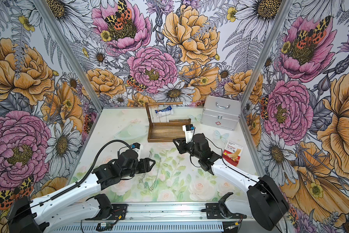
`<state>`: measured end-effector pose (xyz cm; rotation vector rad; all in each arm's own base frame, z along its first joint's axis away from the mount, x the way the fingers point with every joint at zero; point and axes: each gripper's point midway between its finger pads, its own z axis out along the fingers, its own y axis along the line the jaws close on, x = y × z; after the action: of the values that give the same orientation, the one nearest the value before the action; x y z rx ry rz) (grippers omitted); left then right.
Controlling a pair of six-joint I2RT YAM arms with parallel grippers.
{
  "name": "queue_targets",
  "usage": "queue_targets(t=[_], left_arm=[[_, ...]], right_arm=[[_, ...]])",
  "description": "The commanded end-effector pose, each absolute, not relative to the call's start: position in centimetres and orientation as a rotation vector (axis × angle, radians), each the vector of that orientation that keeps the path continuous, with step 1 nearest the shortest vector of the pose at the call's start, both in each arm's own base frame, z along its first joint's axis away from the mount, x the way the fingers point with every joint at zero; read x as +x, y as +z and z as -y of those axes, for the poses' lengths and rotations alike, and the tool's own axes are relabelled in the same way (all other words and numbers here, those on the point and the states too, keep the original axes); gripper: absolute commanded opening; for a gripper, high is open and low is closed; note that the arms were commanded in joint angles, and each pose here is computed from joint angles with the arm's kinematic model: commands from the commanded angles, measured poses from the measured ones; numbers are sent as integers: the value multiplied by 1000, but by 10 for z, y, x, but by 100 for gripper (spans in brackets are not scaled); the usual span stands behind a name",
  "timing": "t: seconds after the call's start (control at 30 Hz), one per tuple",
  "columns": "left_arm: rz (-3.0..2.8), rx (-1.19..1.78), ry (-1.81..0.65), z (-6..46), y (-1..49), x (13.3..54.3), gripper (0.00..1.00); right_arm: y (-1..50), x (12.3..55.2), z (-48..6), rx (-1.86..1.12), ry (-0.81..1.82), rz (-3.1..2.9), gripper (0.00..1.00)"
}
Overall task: Take the necklace off the jewelry display stand
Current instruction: Take off the necklace from the stand.
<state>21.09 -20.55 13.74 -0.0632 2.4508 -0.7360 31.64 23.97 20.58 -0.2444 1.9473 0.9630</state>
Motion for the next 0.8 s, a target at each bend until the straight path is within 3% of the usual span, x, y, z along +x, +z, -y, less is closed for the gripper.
queue_targets(t=[0.0,0.07,0.1,0.47,0.6,0.77], left_arm=[[-2365,-15,-633,195,156,233,82],[-2324,-16,-582,190,161,245,97],[-2301,-22,-558,187,162,250,99],[-2234,-287,-399,145,135,278,99],[-2233,-318,-429,142,128,281,99],[-2226,-359,-489,138,120,282,99]], right_arm=[[222,320,-230,-252,1068,-1838,29],[218,328,-220,-228,1102,-1828,31],[214,333,-216,-217,1116,-1832,32],[210,366,-207,-193,1258,-1798,48],[214,379,-211,-177,1273,-1811,48],[223,402,-220,-159,1229,-1845,41]])
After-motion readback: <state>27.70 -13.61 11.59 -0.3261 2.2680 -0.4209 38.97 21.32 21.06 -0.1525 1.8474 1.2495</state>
